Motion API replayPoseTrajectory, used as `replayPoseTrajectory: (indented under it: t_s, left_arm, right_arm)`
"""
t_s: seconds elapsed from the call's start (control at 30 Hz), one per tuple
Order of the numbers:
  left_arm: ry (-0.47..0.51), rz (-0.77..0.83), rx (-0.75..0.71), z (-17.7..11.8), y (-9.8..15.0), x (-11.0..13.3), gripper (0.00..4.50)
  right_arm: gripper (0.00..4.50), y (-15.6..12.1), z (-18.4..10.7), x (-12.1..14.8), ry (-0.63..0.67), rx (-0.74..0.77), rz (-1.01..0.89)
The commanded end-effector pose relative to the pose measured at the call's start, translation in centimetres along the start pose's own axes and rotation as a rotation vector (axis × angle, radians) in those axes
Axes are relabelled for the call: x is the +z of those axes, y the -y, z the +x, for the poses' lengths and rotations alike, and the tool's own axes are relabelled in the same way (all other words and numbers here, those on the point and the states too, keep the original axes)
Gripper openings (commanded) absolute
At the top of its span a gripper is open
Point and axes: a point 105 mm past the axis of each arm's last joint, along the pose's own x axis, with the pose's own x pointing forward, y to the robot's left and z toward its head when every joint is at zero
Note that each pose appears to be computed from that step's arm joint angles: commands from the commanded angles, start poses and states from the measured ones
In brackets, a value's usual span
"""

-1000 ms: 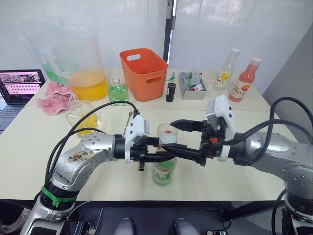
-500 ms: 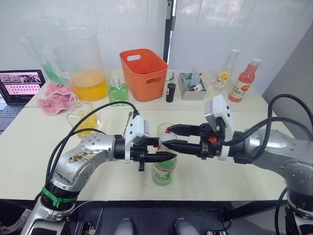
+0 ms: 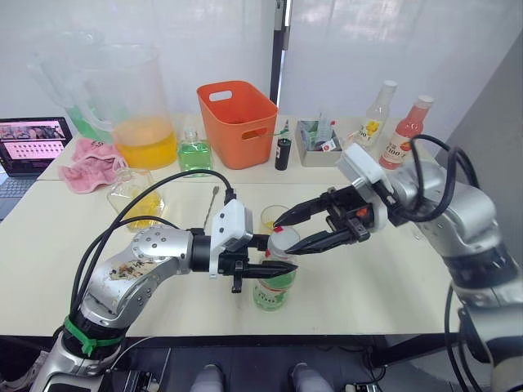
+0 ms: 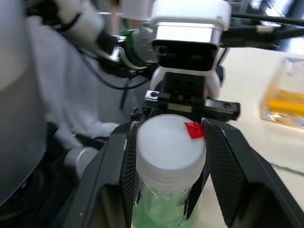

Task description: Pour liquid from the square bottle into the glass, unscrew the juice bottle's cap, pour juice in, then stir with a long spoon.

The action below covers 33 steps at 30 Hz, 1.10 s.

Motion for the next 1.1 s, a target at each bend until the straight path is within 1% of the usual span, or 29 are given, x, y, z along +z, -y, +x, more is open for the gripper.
replayPoseTrajectory:
  t_s: [0.03,0.07,0.17,0.33,0.43,0.73,0.8,0.9,1.0,1.1]
  left_arm:
    - [-0.026,-0.025,0.056,-0.7,-0.6,-0.5,1.41]
    - [-0.027,-0.026,0.057,-0.7,-0.5,-0.5,1.41]
    - [-0.028,-0.029,0.064,-0.8,-0.4,-0.5,1.41]
    - [-0.023,-0.037,0.076,-0.9,-0.2,-0.5,1.41]
    - [-0.017,-0.043,0.078,-0.8,-0.2,-0.5,1.41]
    - [-0.004,-0.055,0.067,-0.5,0.0,-0.4,1.41]
    - [-0.003,-0.055,0.066,-0.5,0.0,-0.4,1.41]
    - [0.006,-0.062,0.066,-0.4,-0.1,-0.4,1.41]
    - [0.011,-0.066,0.068,-0.4,-0.1,-0.5,1.41]
    - [0.018,-0.072,0.071,-0.5,-0.4,-0.7,1.41]
  right_arm:
    - [1.6,0.0,0.5,-1.2,-0.08,0.113,-0.029]
    - [1.46,0.5,0.6,-1.1,-0.088,0.122,-0.047]
    - [0.52,1.4,1.2,-0.5,-0.104,0.153,-0.083]
    - [0.52,1.8,1.4,0.3,-0.104,0.181,-0.091]
    - [1.34,1.3,0.9,1.2,-0.071,0.184,-0.07]
    - [4.39,-0.3,-1.3,4.0,0.043,0.139,-0.006]
    - [4.46,-0.4,-1.5,4.2,0.051,0.131,0.003]
    - [4.46,-1.3,-1.8,3.0,0.054,-0.095,0.041]
    - [4.46,-1.9,-1.5,2.5,0.055,-0.206,0.067]
    - [4.46,-1.8,-1.0,2.2,0.069,-0.361,0.11]
